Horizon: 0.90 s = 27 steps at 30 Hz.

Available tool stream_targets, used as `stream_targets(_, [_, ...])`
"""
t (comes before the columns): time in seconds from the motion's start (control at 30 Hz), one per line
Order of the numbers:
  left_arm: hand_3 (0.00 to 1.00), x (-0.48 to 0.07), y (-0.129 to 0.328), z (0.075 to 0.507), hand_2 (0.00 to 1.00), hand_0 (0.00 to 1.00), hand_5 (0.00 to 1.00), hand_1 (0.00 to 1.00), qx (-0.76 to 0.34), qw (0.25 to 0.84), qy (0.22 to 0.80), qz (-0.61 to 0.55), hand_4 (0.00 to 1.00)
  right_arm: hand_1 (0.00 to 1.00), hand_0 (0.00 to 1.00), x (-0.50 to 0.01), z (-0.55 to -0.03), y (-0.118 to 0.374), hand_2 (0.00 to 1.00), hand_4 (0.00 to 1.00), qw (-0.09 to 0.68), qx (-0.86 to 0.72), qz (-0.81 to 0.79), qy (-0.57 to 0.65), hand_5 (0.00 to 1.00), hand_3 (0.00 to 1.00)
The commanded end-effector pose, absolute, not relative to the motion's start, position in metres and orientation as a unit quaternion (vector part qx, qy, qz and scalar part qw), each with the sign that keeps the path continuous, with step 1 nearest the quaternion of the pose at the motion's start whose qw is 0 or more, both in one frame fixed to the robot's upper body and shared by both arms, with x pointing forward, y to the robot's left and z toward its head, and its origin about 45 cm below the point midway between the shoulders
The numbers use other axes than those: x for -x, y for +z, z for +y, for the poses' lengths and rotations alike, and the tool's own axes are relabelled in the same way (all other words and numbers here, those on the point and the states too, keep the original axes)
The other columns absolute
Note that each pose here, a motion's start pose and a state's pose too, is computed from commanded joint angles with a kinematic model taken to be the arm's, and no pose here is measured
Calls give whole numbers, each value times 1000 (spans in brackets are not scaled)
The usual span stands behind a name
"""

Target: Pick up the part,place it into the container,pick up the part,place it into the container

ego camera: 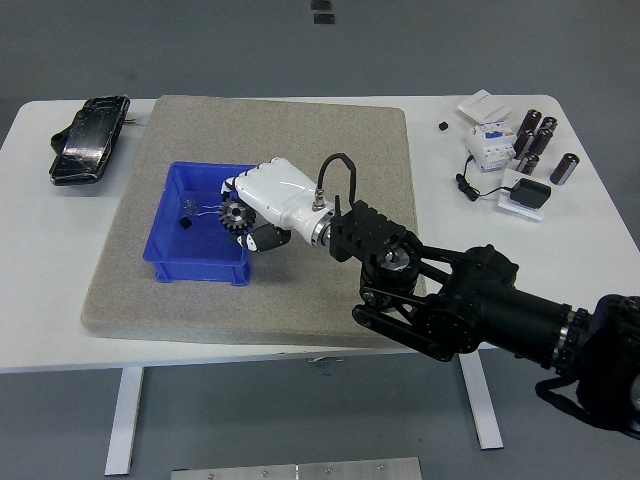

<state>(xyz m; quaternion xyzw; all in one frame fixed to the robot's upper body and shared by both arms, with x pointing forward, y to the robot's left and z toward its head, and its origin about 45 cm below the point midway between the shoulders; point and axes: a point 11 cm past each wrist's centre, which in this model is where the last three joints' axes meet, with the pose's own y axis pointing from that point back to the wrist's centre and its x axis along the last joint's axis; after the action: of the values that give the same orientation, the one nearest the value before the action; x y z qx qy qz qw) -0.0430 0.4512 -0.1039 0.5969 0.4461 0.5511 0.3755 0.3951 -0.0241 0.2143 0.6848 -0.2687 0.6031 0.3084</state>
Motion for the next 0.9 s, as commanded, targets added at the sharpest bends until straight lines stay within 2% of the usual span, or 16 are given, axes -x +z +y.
stream_targets(0.03, [570,43,-104,451,629,667,419,647,-597,376,551,446,684,621,532,-394,-23,214,645,539,306,-686,-268,603,246,672])
stream_targets(0.07, [570,43,-104,451,631,667,418,646,-597,376,551,446,684,652,579,-393,-22,215,677,562,305,-687,-268,603,316,685])
stream_targets(0.23, [570,42,-104,452,631,667,418,646,-597,375,551,445,684,652,579,-389,-19,215,677,562,297,-691,-264,604,316,685])
stream_targets(0.27, [569,42,-104,452,631,667,417,646,-598,375,551,445,684,678,623,-389,-18,215,730,582,295,-692,-263,604,332,699])
stream_targets(0.43, [569,43,-103,452,631,667,417,646,-598,375,551,445,684,678,623,-388,-17,216,730,582,289,-695,-263,603,332,699])
stream_targets(0.47, [569,43,-103,452,630,667,414,646,-598,375,551,446,681,788,770,-388,-17,216,842,616,288,-696,-263,603,339,782])
stream_targets(0.63, [569,43,-103,452,630,667,414,646,-599,374,550,446,681,788,770,-386,-16,214,842,616,284,-700,-261,601,339,782])
stream_targets(0.67, [569,43,-103,453,629,667,411,646,-599,374,550,446,681,814,837,-385,-16,214,870,678,284,-700,-261,601,383,844])
stream_targets(0.9, [569,45,-103,452,630,667,411,647,-599,374,549,447,681,811,833,-389,-19,220,859,663,275,-704,-283,591,360,832])
